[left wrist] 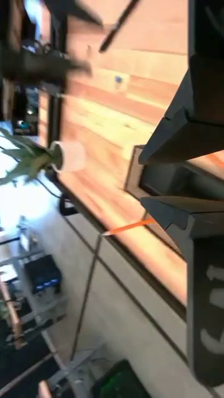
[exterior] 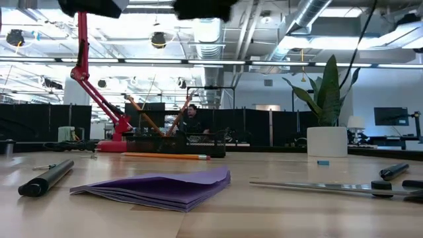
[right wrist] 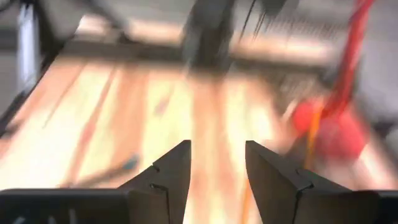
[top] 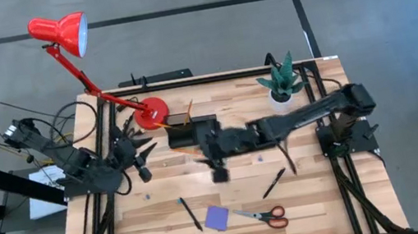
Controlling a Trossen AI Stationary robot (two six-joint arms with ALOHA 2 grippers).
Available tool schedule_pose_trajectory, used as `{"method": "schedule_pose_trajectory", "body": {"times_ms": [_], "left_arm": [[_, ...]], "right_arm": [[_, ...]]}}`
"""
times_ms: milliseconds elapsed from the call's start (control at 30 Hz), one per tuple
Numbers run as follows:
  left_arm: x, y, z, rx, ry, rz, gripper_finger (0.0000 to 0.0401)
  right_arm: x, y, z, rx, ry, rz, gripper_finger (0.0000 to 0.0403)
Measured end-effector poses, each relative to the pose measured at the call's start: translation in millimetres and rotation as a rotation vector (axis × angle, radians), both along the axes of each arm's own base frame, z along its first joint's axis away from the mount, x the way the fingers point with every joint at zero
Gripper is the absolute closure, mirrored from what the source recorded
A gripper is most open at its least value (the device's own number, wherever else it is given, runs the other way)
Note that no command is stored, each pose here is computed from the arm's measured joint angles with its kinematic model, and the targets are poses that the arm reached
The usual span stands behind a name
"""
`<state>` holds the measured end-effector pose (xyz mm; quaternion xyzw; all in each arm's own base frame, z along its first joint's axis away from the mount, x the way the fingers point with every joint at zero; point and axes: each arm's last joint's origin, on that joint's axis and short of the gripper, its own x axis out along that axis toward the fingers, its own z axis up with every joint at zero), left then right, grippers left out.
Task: Pick and place office supplies into organizer
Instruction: Put the yellow pencil into the black desk organizer
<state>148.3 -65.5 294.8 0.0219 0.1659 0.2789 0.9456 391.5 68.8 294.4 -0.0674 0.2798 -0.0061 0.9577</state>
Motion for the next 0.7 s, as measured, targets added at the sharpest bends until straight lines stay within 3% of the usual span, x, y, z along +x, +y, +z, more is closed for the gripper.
{"method": "schedule_pose_trajectory", "body": {"times_ms": [100, 200, 400, 700], "left_arm": [[5.5, -3.5, -9.0, -0.021, 0.026, 0.026, 0.0316], [13.5, -9.6, -17.1, -0.064, 0.059, 0.005, 0.0316], [28.5, -19.9, -34.9, -0.086, 0.119, 0.015, 0.0316], [33.7, -22.5, -42.0, -0.133, 0.112, 0.047, 0.0316]], "right_arm": [[-15.9, 13.0, -12.3, 0.119, 0.178, -0.082, 0.0264], [-17.5, 22.9, -36.7, 0.149, 0.314, -0.154, 0.0269], [5.1, 23.2, -94.3, -0.005, 0.401, -0.214, 0.0265], [31.1, -30.9, -147.8, -0.072, 0.478, -0.279, 0.0223]]}}
